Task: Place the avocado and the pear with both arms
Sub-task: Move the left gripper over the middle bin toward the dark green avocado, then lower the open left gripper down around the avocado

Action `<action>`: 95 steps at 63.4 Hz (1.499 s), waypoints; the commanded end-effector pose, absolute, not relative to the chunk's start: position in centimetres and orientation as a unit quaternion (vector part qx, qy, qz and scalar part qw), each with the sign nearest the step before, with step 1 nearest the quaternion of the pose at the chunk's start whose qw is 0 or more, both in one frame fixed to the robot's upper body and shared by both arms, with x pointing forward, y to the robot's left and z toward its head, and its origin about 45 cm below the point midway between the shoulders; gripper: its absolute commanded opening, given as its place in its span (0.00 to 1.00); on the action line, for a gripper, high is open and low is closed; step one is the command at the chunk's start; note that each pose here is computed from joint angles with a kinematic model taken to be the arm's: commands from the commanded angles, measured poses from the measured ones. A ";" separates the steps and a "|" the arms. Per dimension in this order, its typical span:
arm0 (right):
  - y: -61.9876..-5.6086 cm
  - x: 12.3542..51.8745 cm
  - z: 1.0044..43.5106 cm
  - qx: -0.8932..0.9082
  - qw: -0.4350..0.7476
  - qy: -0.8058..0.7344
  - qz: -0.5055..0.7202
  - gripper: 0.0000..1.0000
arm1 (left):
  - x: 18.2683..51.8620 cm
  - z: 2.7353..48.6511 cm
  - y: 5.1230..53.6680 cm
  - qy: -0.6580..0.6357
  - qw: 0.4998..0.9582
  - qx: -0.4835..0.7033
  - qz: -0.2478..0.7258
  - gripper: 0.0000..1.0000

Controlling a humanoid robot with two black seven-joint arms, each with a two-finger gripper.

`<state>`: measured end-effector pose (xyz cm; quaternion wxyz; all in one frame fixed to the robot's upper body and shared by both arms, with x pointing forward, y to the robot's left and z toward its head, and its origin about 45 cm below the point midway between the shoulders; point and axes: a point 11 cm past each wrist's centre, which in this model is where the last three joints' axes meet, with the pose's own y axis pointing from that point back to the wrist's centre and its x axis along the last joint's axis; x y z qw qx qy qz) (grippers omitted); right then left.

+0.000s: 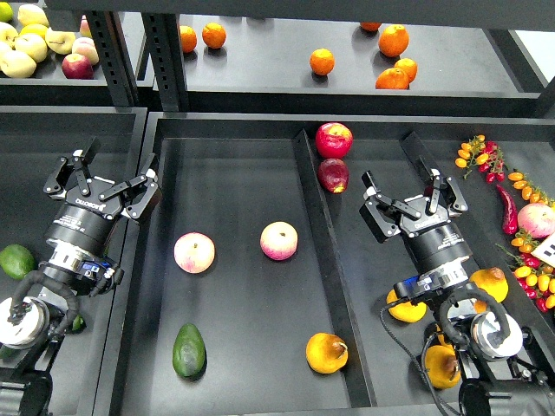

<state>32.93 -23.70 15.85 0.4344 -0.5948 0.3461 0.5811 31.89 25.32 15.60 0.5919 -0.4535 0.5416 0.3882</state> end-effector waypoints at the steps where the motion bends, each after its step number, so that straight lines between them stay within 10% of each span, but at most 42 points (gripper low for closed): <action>1: -23.7 32.8 15.8 -0.594 0.434 0.346 0.582 1.00 | 31.7 15.4 25.3 0.541 0.592 -0.454 0.388 0.99; 48: -24.2 32.0 15.5 -0.589 0.439 0.351 0.581 1.00 | 29.9 15.2 20.3 0.543 0.671 -0.372 0.341 0.99; 95: -25.6 32.1 16.1 -0.585 0.455 0.359 0.568 1.00 | 30.2 14.7 21.6 0.453 0.841 0.057 0.290 0.99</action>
